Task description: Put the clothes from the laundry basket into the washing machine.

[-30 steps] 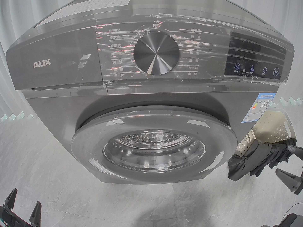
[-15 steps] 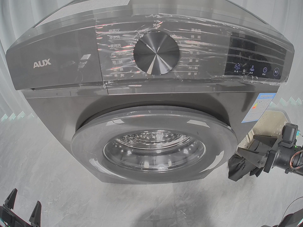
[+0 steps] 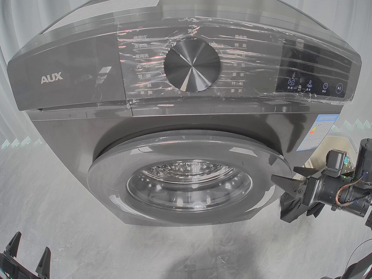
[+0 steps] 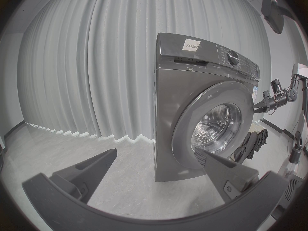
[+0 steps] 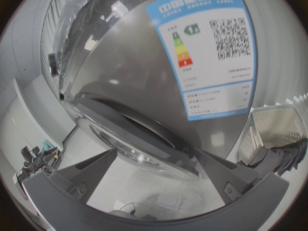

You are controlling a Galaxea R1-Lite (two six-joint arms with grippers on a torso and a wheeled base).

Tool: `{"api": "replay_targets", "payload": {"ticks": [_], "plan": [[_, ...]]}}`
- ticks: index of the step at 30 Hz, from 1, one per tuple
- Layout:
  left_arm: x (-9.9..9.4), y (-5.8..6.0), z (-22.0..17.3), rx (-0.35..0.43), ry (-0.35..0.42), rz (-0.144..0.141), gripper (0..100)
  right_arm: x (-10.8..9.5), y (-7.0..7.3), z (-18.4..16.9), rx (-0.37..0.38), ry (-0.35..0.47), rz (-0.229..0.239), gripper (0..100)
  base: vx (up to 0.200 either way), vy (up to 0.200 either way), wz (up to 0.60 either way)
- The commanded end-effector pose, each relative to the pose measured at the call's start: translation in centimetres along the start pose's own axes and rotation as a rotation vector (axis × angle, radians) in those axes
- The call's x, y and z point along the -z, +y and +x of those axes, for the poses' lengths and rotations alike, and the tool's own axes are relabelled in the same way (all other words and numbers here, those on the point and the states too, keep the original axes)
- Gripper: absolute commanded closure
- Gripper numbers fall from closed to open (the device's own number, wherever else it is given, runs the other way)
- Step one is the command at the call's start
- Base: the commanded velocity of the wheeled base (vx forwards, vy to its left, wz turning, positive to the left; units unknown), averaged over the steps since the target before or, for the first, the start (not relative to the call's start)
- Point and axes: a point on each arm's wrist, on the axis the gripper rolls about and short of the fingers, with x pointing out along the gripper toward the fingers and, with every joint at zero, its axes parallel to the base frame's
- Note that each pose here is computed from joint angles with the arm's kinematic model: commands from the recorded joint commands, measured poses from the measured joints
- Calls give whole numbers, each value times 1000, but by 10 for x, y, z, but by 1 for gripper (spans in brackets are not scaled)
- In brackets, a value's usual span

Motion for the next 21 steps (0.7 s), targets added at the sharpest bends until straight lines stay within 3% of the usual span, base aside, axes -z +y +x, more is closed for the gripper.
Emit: {"api": "replay_targets", "payload": {"ticks": [1, 11, 16, 21], "plan": [[5, 0, 0, 1, -2, -2, 0, 6, 2, 7, -3, 37, -1, 0, 0, 0, 0], [5, 0, 0, 1, -2, -3, 0, 17, 5, 1, -27, 75, -8, 0, 0, 0, 0], [5, 0, 0, 1, -2, -3, 0, 21, 4, -19, -37, 56, -13, 0, 0, 0, 0], [5, 0, 0, 1, -2, -3, 0, 17, 4, -18, -42, 38, -14, 0, 0, 0, 0]]}}
